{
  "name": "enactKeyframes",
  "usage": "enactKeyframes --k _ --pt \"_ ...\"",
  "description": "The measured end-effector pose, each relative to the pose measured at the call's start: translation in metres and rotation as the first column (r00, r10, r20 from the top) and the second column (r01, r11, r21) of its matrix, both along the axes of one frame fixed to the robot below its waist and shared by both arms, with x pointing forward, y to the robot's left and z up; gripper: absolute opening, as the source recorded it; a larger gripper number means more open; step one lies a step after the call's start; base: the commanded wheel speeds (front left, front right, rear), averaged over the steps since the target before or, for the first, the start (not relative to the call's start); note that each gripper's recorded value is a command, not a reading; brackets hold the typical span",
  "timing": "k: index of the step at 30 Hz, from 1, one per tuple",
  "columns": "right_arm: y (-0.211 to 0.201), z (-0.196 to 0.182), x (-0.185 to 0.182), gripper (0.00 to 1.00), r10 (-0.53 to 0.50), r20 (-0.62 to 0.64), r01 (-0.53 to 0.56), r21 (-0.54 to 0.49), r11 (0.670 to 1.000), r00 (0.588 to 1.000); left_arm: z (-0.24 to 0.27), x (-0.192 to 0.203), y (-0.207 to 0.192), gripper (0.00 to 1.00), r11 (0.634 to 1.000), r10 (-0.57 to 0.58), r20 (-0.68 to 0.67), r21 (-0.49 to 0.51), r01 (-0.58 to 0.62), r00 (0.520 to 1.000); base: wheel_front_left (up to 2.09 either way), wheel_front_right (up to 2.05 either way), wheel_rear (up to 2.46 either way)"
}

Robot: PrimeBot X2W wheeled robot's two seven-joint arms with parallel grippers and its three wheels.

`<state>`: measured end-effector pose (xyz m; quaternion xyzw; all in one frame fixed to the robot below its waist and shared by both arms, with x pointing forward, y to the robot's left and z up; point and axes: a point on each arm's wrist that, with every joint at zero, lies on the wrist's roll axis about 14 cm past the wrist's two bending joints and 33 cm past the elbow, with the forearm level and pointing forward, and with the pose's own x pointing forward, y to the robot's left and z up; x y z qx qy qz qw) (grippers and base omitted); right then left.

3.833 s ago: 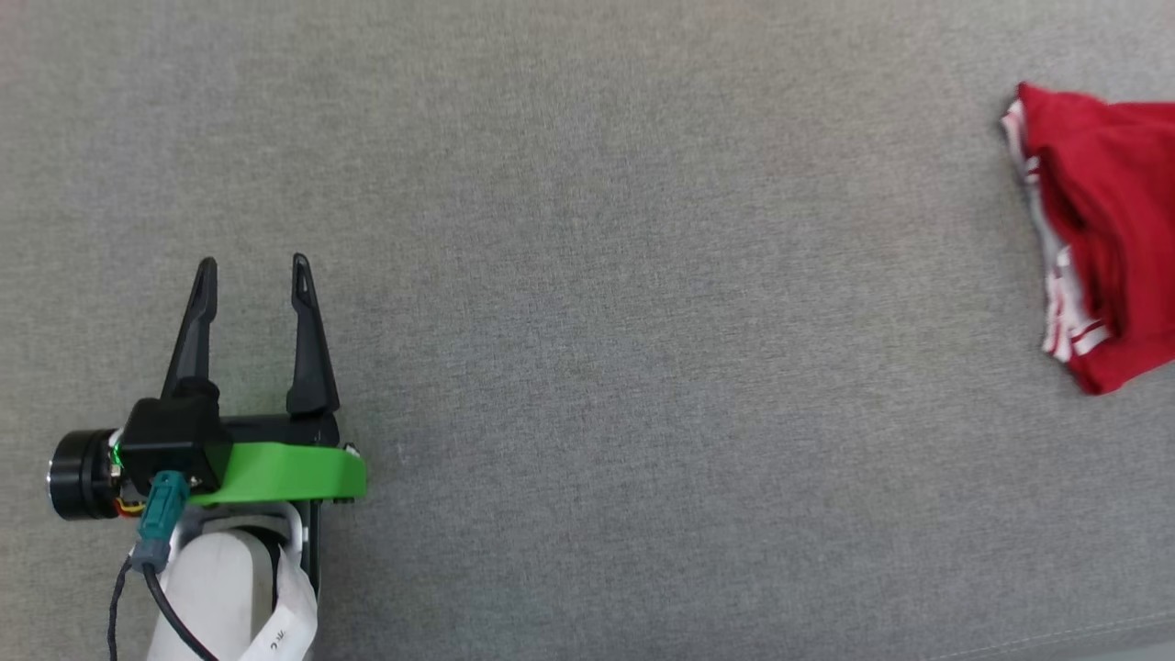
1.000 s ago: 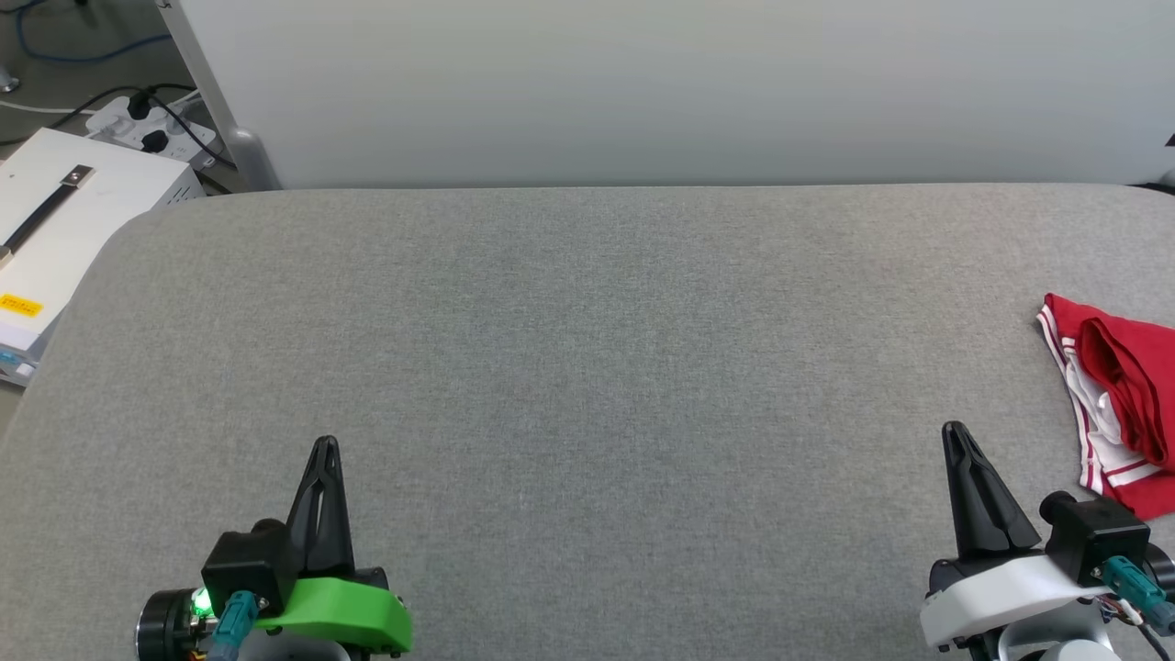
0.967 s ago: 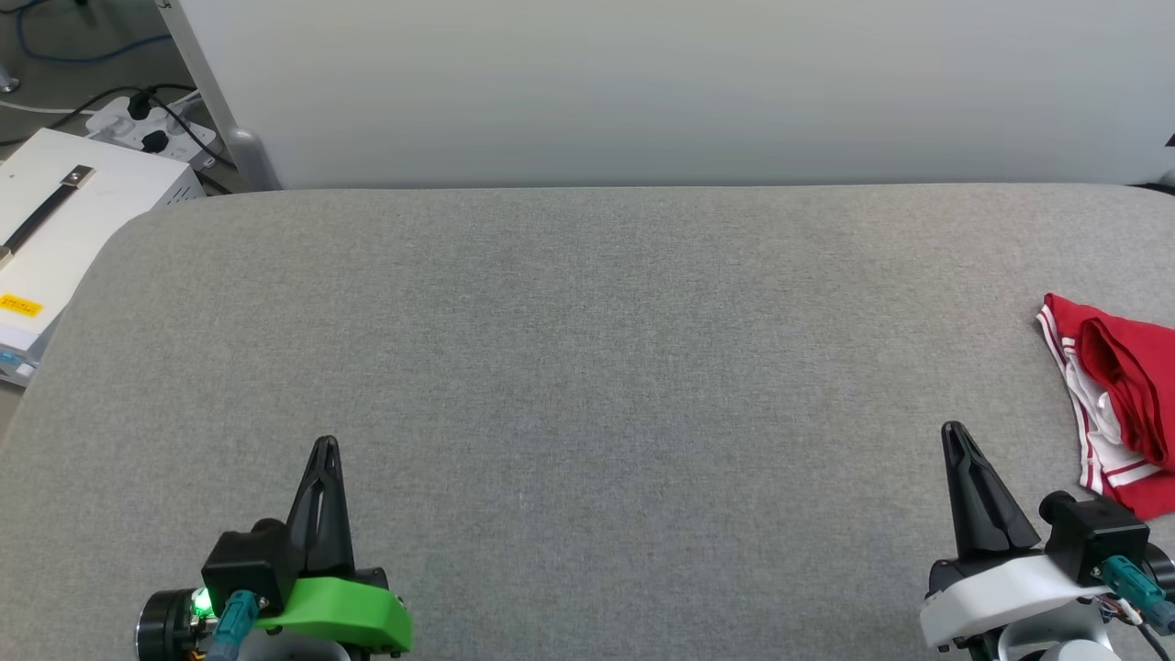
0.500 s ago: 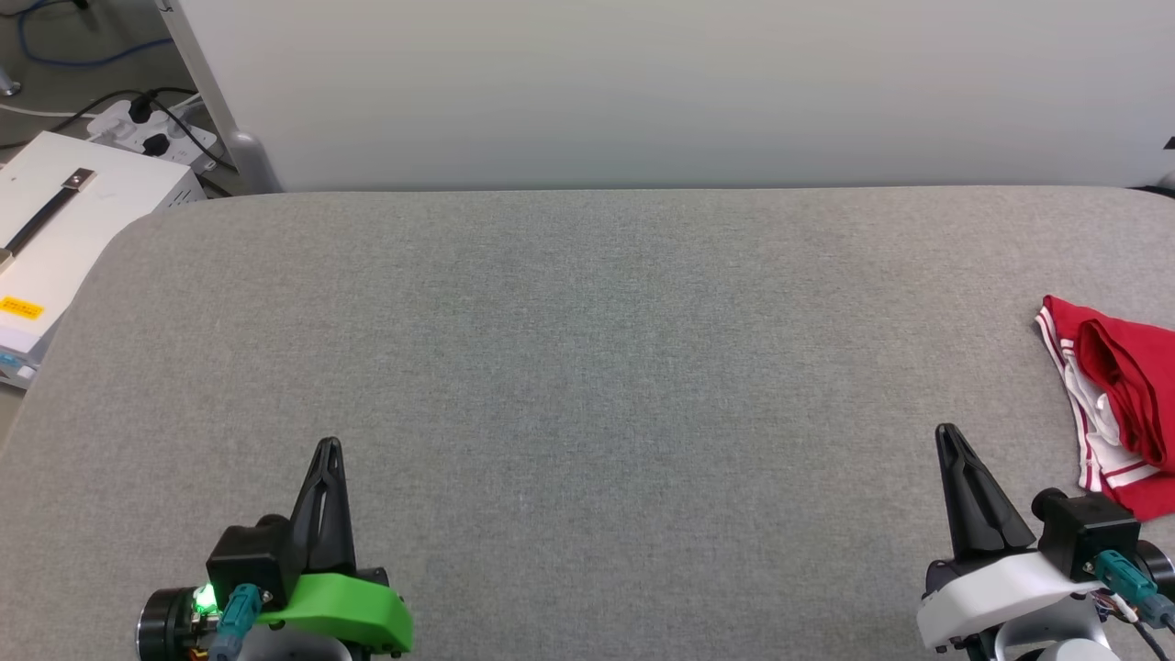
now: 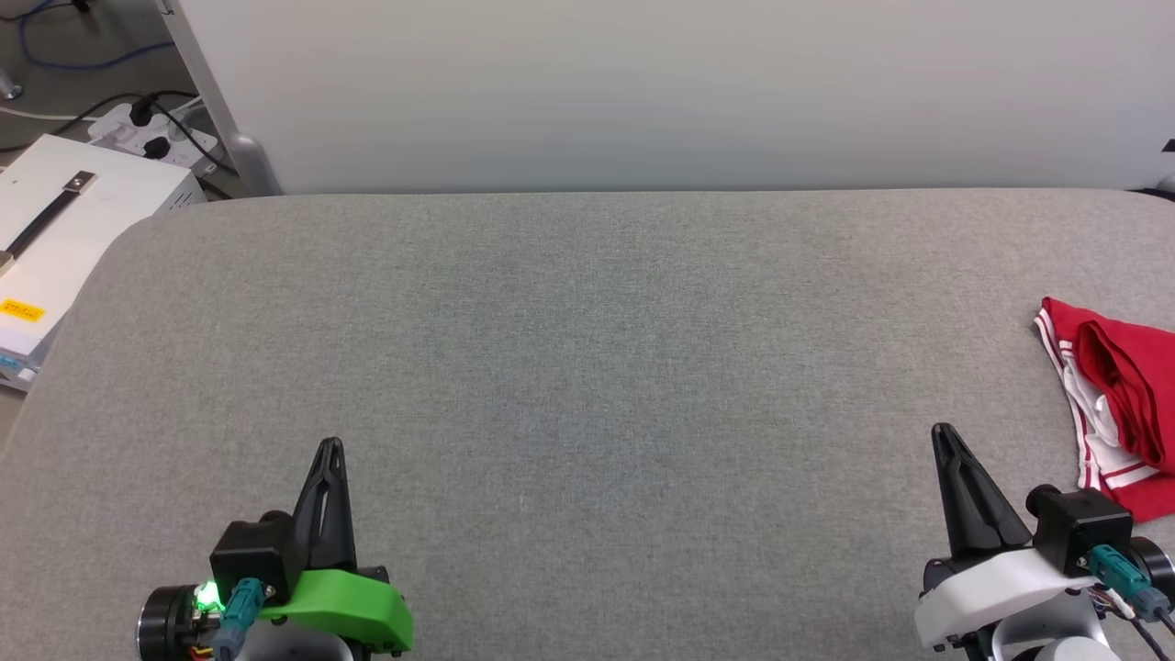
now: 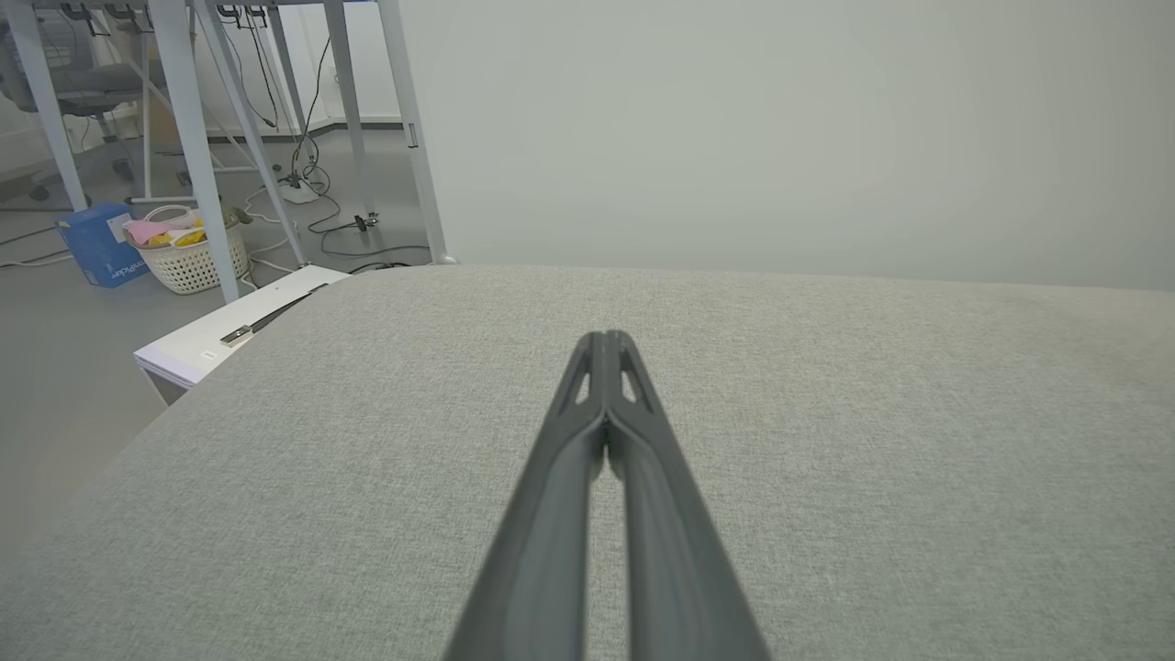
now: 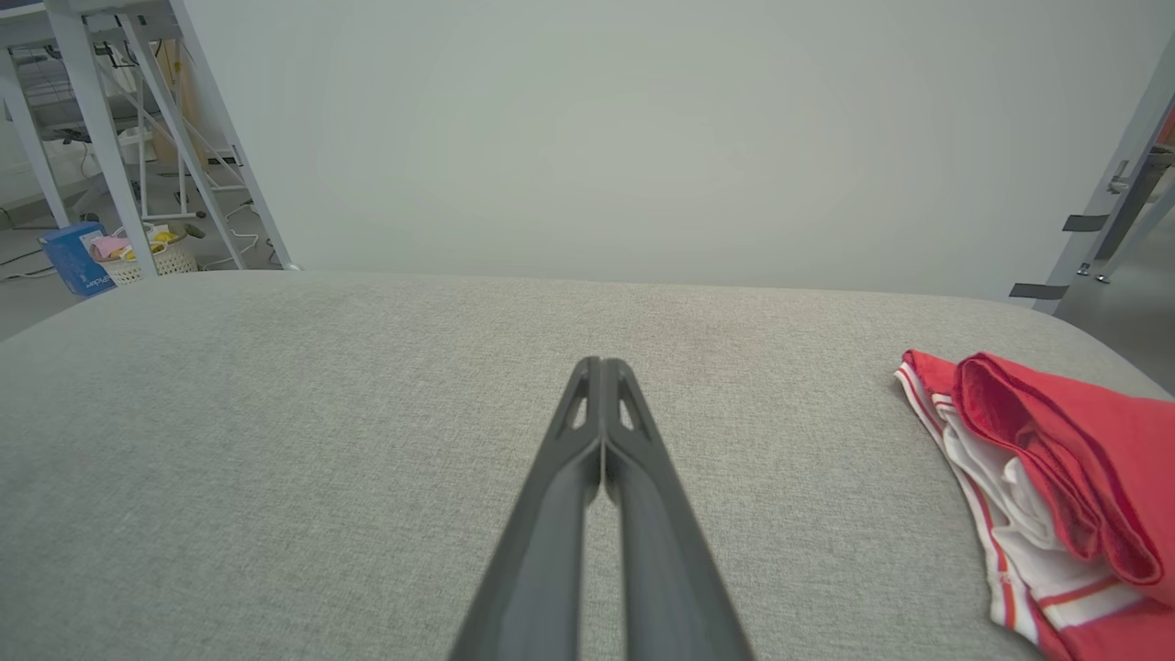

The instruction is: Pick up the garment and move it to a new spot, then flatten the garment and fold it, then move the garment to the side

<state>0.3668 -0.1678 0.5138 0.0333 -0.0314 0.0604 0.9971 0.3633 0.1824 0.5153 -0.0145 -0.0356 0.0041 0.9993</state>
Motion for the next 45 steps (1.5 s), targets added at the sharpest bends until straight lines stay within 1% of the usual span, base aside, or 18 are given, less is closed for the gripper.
enactKeyframes --k 45 --pt "0.0046 0.0028 0.0008 0.0 0.008 -0.039 -0.01 -0.053 0.999 0.999 0.0006 0.0015 -0.0018 0.0 0.999 -0.006 -0.051 0.036 0.008 0.999 0.0 0.0 0.0"
